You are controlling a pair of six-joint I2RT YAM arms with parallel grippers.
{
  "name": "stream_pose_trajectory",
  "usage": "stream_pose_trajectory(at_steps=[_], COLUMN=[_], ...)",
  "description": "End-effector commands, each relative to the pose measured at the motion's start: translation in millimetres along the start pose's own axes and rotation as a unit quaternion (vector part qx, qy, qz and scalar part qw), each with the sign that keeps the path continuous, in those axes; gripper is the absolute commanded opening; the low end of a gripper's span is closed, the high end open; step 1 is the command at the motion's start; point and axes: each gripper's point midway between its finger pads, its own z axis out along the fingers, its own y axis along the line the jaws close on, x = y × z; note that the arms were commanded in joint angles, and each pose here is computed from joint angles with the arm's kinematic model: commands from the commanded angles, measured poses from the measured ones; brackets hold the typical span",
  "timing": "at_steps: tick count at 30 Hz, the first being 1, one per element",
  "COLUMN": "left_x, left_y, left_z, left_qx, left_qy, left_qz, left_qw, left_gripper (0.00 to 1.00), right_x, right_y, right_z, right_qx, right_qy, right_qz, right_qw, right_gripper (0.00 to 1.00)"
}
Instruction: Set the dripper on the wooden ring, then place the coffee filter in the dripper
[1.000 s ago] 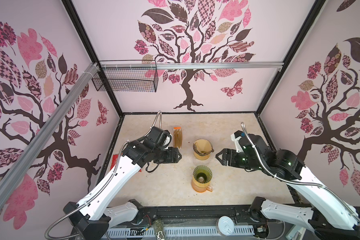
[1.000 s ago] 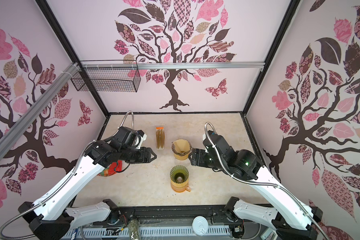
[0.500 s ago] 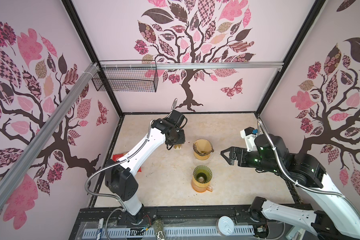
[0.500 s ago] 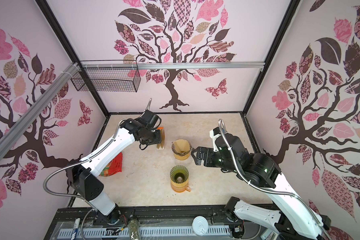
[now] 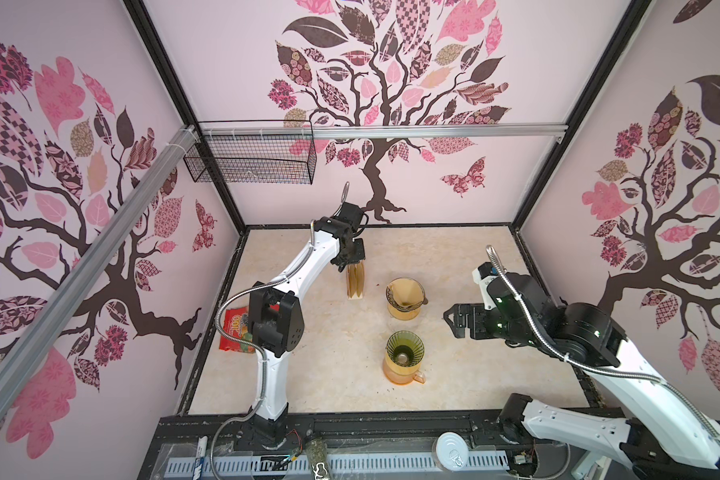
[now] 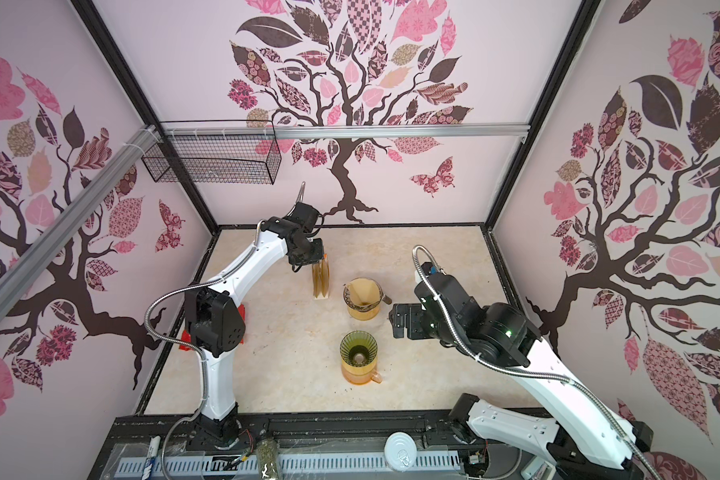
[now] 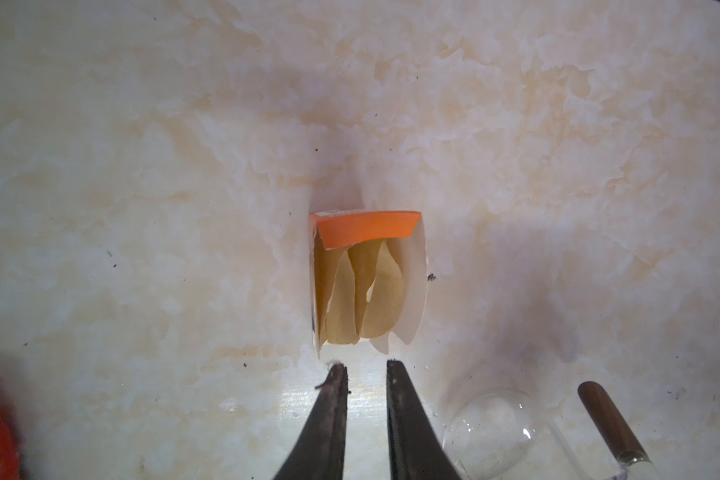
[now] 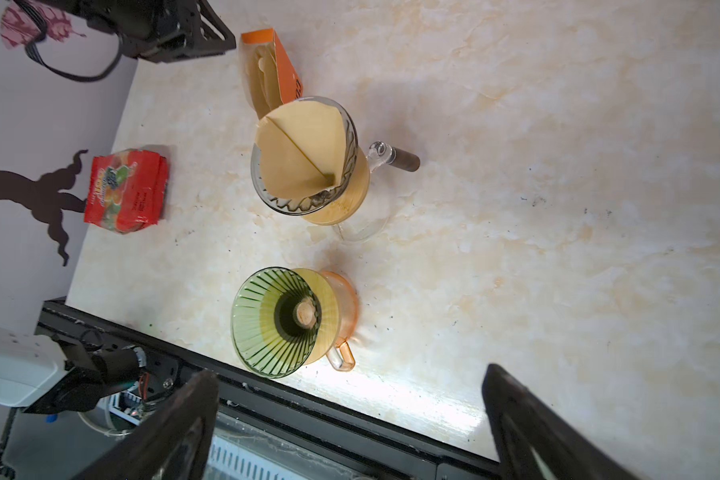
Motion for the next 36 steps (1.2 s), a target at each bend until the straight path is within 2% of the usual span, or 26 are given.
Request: stream_pose_trajectory(at_steps=[1,9,36], left_x=[-17,-29,6], left_y=[-2,8,22], left_z=[1,14,51], left_qx=[-0.012,-0.049,-0.077], left_qy=[-0.021,-0.033,0.034], left_qz=[0.023,0.031,0.059], left_qw=[0.999,0.998,0.995], left_gripper=[0.19,0.16,0.16], right_x=[-5,-2,7], right_y=[-9,-8,-10], right_z=[-3,5,12], right_qx=[0.027,0.035,0.033], right_qy=[-0.007,0.009,0.021], right_qz=[-0.033,-0.058,-0.054], right_qw=[0.999,0.998,0.998], right_gripper=[1.00,1.00,1.00])
